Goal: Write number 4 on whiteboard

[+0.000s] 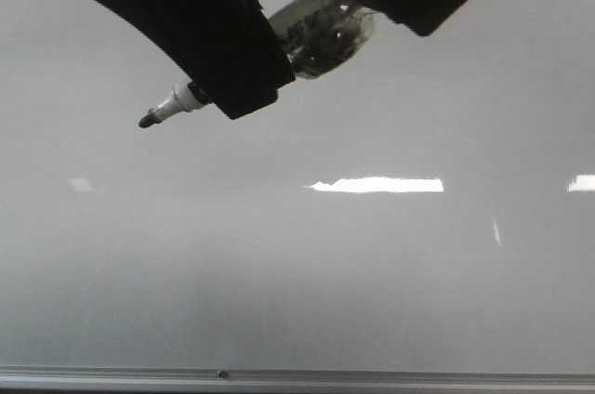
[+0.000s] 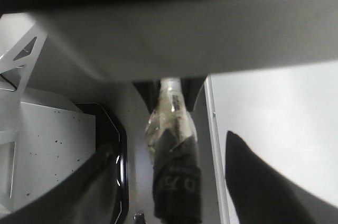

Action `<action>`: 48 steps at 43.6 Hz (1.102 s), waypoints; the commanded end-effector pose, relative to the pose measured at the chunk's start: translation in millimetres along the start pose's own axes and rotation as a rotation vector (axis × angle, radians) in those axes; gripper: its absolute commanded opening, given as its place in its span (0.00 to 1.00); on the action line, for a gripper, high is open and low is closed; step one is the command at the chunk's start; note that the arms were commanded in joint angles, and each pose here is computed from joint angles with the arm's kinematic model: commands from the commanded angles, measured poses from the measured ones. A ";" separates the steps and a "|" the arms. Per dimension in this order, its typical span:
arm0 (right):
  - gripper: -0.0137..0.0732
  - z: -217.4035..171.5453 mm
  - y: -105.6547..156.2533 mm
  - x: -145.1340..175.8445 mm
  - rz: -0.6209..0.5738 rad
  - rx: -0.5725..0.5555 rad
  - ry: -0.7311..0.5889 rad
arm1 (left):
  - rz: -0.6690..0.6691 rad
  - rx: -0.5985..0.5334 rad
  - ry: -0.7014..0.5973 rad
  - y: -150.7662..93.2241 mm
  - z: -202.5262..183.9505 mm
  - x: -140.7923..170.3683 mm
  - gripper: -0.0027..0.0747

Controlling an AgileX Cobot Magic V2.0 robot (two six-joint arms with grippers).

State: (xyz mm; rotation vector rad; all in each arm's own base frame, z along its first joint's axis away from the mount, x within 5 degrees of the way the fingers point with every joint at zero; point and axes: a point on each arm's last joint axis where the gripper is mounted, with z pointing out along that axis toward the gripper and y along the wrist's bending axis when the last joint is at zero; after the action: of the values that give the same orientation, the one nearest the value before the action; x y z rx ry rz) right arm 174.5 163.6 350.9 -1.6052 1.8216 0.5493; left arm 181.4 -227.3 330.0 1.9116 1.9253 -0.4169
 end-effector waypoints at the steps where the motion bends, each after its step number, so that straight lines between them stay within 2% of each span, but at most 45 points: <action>1: 0.66 -8.2 -1.8 -13.6 0.000 0.032 -0.084 | 0.013 -0.041 -0.082 -2.3 -16.7 -10.6 0.02; 7: 0.52 -6.9 -2.3 -13.7 0.006 0.028 -0.086 | 0.013 -0.041 -0.082 -2.3 -16.7 -10.6 0.02; 16: 0.23 -7.0 -1.6 -14.6 0.014 0.019 -0.096 | 0.013 -0.041 -0.082 -2.3 -16.7 -10.6 0.05; 19: 0.16 -7.0 -1.4 -14.5 0.014 0.017 -0.095 | 0.012 -0.038 -0.082 -2.5 -16.7 -10.6 0.13; 22: 0.11 -6.9 -1.0 -14.3 0.014 0.013 -0.093 | 0.009 -0.036 -0.083 -2.7 -16.7 -10.7 0.32; 23: 0.10 -6.9 -1.0 -14.3 0.014 0.012 -0.093 | 0.007 -0.037 -0.086 -2.6 -16.7 -11.0 0.37; 25: 0.08 -6.9 -0.6 -14.1 0.014 0.008 -0.091 | -0.012 -0.045 -0.091 -2.0 -18.7 -10.4 0.52; 27: 0.07 -6.9 0.0 -13.8 0.013 0.002 -0.087 | -0.022 -0.054 -0.089 -2.3 -21.7 -10.3 0.62; 30: 0.07 -6.9 1.2 -13.0 0.014 -0.013 -0.079 | -0.034 -0.074 -0.074 -3.3 -28.9 -8.7 0.69; 37: 0.08 -10.1 -0.1 -11.7 -0.001 0.002 -0.052 | -0.106 -0.139 -0.105 -8.4 -56.8 -0.2 0.68; 43: 0.08 -27.5 -14.8 -6.4 0.169 0.124 -0.002 | -0.224 -0.215 -0.155 -6.0 -84.9 14.7 0.67; 48: 0.08 -49.8 -20.5 6.8 0.330 0.258 0.062 | -0.437 -0.288 -0.196 -0.9 -108.8 35.0 0.67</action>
State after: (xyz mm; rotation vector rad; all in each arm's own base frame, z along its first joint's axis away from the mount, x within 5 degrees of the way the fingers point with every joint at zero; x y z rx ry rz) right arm 189.3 139.0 360.2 -1.3526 2.0998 0.4528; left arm 176.7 -163.1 385.3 1.4354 2.1254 -0.3747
